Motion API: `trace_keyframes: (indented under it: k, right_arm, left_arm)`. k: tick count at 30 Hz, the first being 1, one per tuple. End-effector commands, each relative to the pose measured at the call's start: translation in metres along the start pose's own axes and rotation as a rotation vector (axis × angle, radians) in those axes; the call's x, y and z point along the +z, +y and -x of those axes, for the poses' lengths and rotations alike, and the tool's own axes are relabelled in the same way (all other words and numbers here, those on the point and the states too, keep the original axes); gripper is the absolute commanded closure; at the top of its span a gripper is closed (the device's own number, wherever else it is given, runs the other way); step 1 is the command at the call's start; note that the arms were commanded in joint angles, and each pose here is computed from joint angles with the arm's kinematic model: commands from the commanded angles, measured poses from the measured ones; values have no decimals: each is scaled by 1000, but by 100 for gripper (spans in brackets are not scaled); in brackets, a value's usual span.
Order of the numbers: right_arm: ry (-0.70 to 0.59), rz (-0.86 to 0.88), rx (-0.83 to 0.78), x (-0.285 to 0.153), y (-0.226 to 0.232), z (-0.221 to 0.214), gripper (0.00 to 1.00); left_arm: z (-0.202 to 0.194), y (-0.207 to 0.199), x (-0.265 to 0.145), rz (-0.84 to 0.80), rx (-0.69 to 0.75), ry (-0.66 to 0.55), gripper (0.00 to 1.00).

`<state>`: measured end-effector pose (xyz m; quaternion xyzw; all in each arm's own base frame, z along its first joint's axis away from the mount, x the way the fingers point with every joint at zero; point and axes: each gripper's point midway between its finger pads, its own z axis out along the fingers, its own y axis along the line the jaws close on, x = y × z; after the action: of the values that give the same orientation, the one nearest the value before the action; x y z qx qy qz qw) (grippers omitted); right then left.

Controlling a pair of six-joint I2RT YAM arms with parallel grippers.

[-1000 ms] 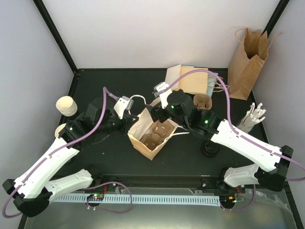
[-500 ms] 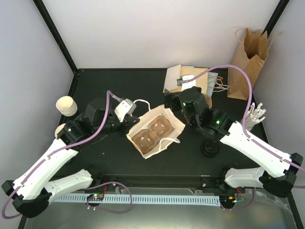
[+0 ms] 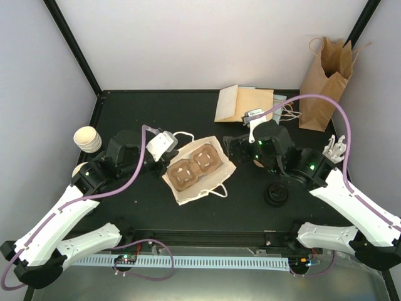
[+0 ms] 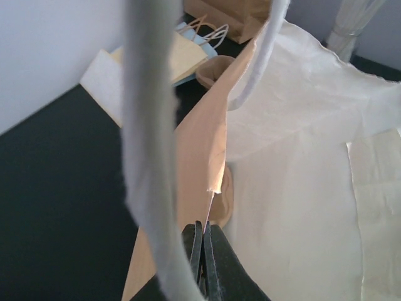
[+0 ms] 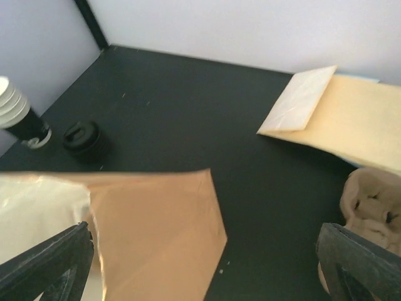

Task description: Pack the takeout coffee

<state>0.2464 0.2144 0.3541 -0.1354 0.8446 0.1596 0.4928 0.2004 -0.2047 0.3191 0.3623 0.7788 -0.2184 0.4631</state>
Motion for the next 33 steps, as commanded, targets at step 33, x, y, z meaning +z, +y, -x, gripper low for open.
trace_keyframes:
  k: [33]
  right_arm:
    - [534, 184, -108, -4, 39, -247, 0]
  left_arm:
    - [-11, -51, -11, -158, 228, -137, 99]
